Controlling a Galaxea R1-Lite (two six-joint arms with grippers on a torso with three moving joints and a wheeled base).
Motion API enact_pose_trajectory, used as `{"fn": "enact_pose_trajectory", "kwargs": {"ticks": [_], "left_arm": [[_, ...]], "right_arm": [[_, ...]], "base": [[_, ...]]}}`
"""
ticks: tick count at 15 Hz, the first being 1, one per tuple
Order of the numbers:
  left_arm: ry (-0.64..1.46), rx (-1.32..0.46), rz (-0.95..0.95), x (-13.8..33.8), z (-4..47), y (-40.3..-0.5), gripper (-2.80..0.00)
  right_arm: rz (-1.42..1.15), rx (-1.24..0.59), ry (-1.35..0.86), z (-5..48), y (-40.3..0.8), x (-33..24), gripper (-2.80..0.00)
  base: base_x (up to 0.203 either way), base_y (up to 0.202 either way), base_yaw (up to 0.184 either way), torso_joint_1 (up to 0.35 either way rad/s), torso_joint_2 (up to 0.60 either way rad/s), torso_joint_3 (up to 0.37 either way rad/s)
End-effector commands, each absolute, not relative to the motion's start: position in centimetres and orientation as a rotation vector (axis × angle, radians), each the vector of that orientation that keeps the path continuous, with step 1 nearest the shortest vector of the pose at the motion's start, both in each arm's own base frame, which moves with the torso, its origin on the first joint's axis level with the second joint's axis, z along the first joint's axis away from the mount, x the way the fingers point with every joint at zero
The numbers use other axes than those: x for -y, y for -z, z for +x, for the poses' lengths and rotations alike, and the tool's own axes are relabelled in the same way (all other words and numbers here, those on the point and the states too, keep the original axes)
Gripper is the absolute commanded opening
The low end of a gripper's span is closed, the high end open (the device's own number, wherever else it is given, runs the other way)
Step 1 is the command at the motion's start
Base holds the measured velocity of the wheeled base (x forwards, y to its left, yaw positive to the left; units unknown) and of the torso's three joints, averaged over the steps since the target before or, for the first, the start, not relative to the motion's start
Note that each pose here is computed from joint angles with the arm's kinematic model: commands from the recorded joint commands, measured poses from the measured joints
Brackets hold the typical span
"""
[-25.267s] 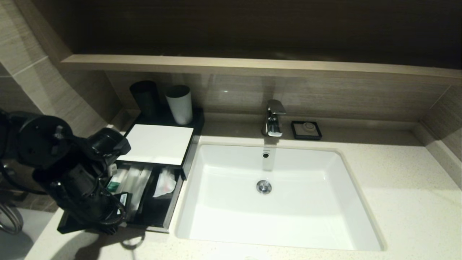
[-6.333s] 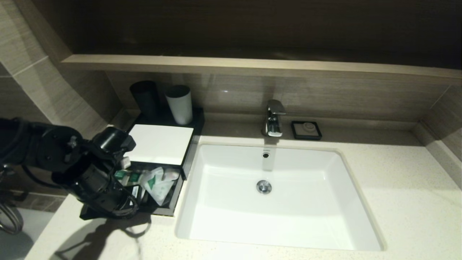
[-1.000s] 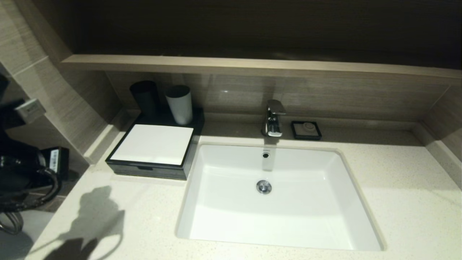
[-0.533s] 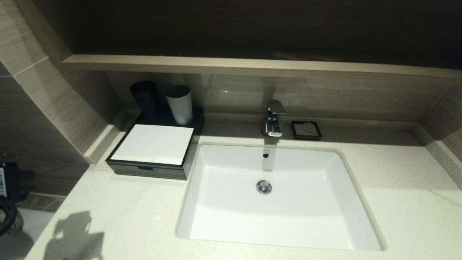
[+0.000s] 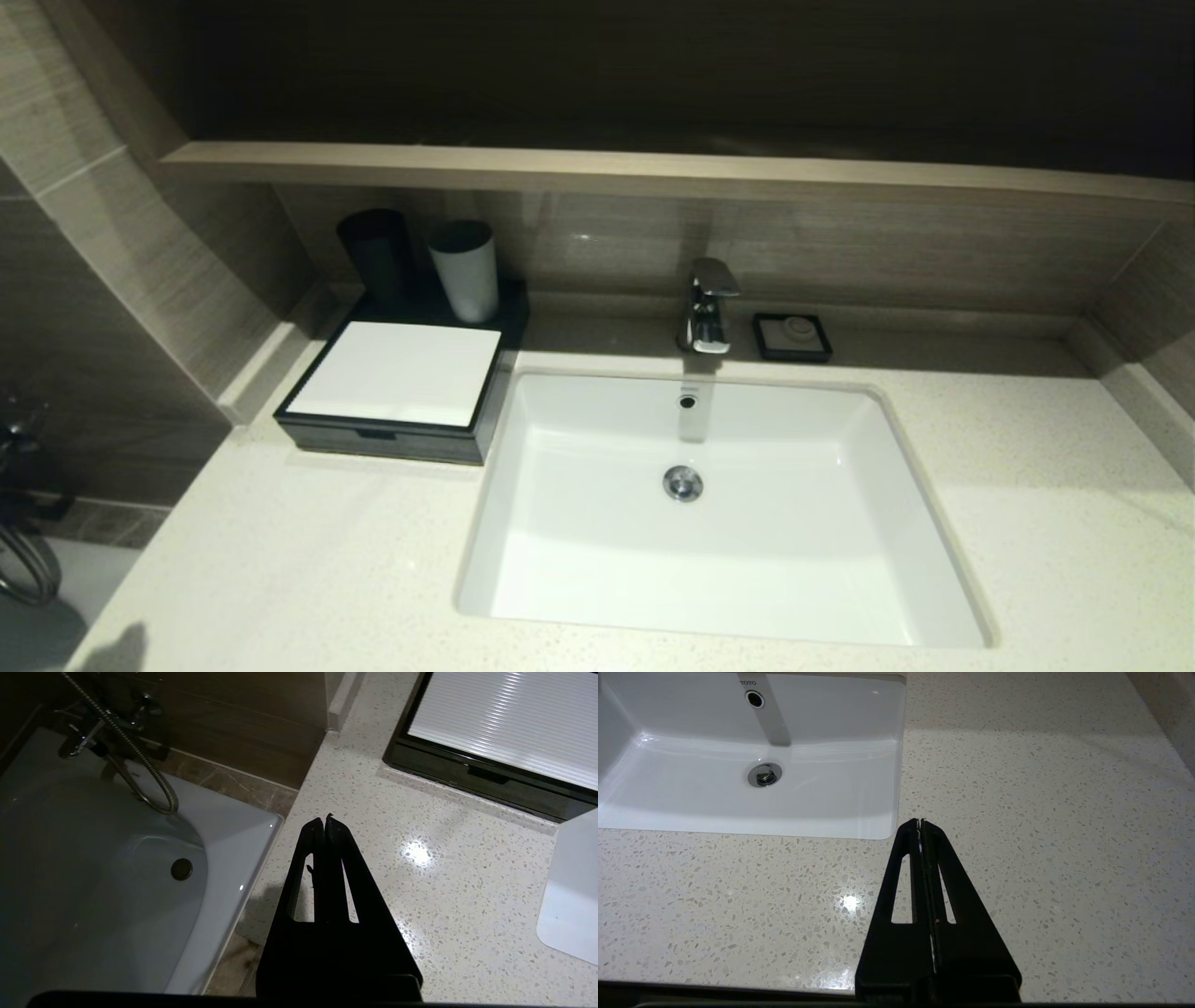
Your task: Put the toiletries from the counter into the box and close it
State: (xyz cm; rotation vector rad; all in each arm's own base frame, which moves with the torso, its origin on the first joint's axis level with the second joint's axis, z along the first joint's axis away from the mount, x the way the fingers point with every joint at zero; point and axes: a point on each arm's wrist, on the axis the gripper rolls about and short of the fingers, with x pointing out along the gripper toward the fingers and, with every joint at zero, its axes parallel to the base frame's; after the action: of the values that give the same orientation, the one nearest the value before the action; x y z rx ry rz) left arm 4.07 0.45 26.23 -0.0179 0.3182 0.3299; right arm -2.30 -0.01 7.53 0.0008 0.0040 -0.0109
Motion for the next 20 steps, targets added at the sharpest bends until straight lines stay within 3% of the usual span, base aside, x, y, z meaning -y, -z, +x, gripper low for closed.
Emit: {"fn": "enact_pose_trajectory", "kwargs": {"ticks": [1,9,16,20], "left_arm": [[-0.380,-0.253,-0.024,-0.8,1.9,-26.4,-2.80],[-0.539,-0.183,-0.030,-1.3,-1.8,-25.5,-2.80],[-0.543,-0.089,-0.017,-1.3,-4.9,-23.5,-2.80],[-0.434,-0.032,-0.035,-1.1,-5.8,-22.0,-2.80]], "right_arm": [[0.002,-0.003,0.011,-2.3,-7.5,0.0,-2.80],[0.001,-0.003,0.011,-2.3,-7.5,0.0,-2.80],[0.000,-0.003,0.011,-2.3,-7.5,0.0,-2.80],[0.000,-0.003,0.011,-2.3,-7.5,0.0,-2.80]], "base": [[0.000,0.000,0.000,0.000,0.00,0.000],[0.000,0.000,0.000,0.000,0.00,0.000],[0.000,0.000,0.000,0.000,0.00,0.000],[0.000,0.000,0.000,0.000,0.00,0.000]]}}
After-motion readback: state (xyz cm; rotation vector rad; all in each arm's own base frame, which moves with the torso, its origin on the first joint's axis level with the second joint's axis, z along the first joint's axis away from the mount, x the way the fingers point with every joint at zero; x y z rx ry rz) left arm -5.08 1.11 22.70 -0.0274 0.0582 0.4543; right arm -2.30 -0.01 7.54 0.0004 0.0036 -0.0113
